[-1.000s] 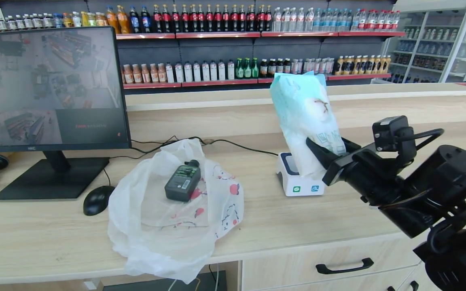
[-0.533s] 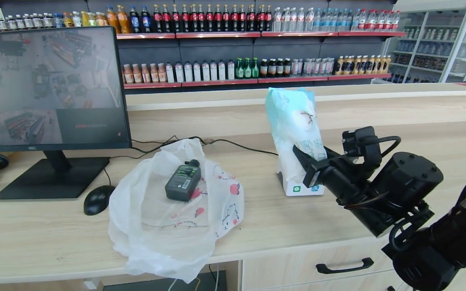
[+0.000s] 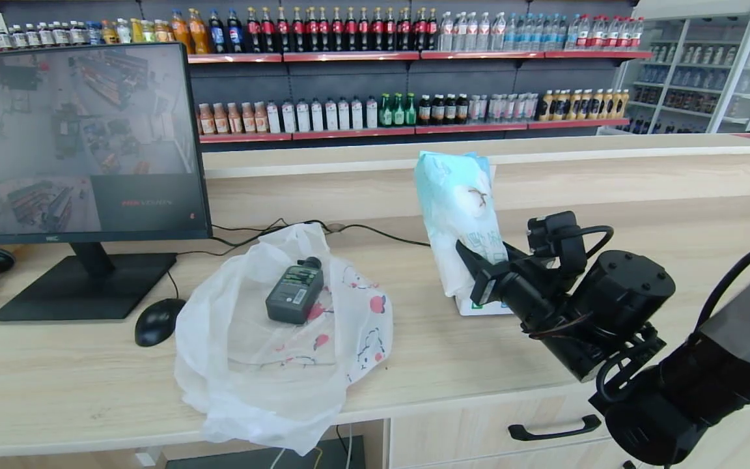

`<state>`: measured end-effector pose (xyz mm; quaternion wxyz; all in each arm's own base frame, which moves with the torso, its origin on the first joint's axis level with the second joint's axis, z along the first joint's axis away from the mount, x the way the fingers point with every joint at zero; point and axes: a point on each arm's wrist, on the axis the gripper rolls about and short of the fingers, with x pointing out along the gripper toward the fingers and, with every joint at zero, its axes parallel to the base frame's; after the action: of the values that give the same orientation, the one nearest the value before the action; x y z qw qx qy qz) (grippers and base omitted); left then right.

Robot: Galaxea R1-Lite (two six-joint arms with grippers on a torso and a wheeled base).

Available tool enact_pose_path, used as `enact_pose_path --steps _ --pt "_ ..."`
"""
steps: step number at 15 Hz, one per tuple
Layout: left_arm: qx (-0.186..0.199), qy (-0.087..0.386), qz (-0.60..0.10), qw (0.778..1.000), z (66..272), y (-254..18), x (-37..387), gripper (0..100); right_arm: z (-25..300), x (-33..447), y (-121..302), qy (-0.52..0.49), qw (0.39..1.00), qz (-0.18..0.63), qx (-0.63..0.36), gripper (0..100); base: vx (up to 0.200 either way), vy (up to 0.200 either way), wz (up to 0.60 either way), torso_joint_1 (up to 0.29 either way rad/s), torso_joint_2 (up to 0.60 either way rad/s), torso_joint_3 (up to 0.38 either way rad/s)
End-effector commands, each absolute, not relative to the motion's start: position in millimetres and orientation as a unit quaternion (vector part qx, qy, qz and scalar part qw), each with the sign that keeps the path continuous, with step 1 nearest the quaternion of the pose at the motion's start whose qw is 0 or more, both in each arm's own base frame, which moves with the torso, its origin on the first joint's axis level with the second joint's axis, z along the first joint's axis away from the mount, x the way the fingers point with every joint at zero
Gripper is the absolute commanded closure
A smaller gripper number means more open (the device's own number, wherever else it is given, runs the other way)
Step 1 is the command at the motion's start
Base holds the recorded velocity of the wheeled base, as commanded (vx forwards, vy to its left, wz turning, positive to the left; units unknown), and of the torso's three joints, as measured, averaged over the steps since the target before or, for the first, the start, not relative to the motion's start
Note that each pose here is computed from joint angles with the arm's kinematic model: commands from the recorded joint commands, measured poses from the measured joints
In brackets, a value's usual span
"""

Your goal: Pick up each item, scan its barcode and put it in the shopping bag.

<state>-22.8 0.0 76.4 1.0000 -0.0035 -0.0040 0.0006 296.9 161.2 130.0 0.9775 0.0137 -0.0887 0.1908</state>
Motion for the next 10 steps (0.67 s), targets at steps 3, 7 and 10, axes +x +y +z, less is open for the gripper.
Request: enact_pose_path --steps 3,7,10 --pt "-0.003 -0.005 0.001 1.0 76.4 0.0 -22.8 0 130.8 302.3 146.4 -0.089 0.982 0.168 0.012 100 0.0 0.0 0.0 0.0 0.0 0.0" --pt "-0.004 -0.004 0.001 1.0 76.3 0.0 -22.8 0 127.8 306.5 145.7 -0.085 0.982 0.169 0.021 100 0.0 0.0 0.0 0.0 0.0 0.0" --pt "-0.003 -0.004 0.001 1.0 76.3 0.0 -22.8 0 128.8 306.2 145.6 -0.087 0.982 0.169 0.021 100 0.0 0.0 0.0 0.0 0.0 0.0"
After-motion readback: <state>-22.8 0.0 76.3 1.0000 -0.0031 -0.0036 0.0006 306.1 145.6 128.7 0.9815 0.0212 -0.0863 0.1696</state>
